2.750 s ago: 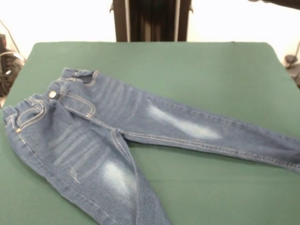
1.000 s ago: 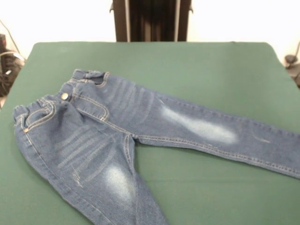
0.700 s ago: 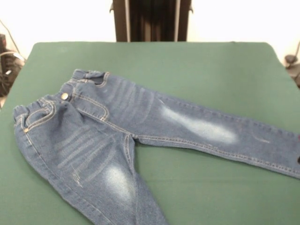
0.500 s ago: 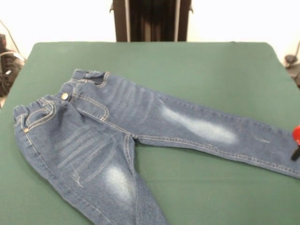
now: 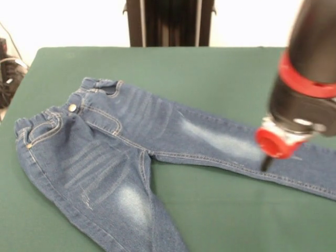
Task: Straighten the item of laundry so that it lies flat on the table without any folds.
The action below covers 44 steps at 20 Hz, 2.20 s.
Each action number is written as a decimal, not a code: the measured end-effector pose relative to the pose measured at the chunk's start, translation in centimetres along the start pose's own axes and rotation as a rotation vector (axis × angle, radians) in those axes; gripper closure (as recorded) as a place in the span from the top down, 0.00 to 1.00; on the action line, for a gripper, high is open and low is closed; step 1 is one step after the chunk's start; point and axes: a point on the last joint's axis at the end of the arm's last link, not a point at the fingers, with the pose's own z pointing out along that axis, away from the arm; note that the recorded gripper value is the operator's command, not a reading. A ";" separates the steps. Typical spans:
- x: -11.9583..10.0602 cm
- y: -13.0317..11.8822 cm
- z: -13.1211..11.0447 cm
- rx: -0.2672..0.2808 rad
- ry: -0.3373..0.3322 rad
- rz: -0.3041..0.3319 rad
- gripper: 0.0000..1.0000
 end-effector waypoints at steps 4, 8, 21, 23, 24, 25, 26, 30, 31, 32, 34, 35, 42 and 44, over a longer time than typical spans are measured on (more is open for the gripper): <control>-3.0 3.6 -0.4 -0.023 -0.003 0.040 1.00; -5.1 6.1 -0.3 -0.042 -0.001 0.072 1.00; -8.4 4.7 1.5 -0.054 0.018 -0.004 1.00; -8.8 4.4 1.4 -0.058 0.022 -0.018 1.00; -10.0 4.2 1.2 -0.065 0.026 -0.040 1.00; -10.3 4.1 1.2 -0.067 0.026 -0.044 1.00; -10.7 4.1 1.1 -0.070 0.028 -0.049 1.00; -12.7 4.7 0.9 -0.081 0.035 -0.057 1.00; -13.0 4.8 0.8 -0.083 0.036 -0.057 1.00; -13.4 5.1 0.8 -0.084 0.037 -0.056 1.00; -14.4 5.7 0.5 -0.092 0.038 -0.054 1.00; -14.6 5.9 0.4 -0.095 0.037 -0.053 1.00; -16.4 6.2 -0.3 -0.124 0.031 -0.065 1.00; -16.9 6.0 -0.4 -0.128 0.035 -0.074 1.00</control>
